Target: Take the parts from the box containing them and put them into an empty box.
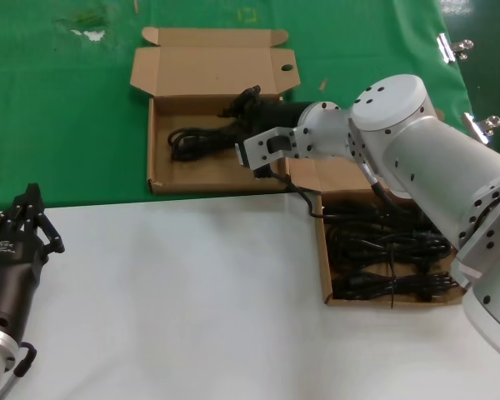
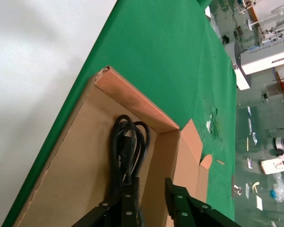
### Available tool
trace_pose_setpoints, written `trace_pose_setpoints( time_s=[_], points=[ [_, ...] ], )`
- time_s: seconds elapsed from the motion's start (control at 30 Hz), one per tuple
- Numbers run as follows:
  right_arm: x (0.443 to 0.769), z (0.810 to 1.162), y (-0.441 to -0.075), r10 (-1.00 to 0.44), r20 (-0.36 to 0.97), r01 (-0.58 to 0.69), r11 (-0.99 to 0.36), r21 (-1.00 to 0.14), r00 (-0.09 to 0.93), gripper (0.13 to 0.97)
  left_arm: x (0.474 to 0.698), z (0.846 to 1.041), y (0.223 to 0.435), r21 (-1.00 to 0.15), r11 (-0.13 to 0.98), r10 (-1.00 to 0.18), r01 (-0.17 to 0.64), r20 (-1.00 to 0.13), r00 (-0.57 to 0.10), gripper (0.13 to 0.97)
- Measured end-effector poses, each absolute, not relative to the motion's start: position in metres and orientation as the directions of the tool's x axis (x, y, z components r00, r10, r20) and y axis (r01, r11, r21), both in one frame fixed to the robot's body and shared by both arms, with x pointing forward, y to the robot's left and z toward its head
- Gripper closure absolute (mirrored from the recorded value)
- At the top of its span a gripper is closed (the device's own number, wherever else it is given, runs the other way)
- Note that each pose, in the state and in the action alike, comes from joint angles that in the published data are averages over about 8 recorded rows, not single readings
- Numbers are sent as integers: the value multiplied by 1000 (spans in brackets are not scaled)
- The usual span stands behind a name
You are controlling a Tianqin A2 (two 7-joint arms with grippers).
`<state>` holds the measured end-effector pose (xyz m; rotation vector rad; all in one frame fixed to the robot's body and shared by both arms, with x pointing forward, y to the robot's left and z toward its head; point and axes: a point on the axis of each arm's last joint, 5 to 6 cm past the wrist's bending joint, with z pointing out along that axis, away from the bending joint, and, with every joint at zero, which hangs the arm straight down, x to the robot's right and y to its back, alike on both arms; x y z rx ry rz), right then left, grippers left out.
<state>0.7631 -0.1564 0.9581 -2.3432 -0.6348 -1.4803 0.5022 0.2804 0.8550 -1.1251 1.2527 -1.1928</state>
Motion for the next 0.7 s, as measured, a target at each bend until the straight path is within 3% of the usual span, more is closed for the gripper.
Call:
trace_pose_setpoints(
  time_s=[0.37,0.63,0.7],
  points=[
    [763,959,-155,208,908,519,-855,-11,363,766,502,855,280,-997,70,-997,22,-71,-35,957],
    [766,965,-170,174,913,503,-863,-38,368,585,502,855,280,-997,70,-997,22,-71,-35,957],
    [767,967,-177,161,914,497,-867,-49,372,585,502,855,280,-997,70,-997,22,-71,-35,957]
  ],
)
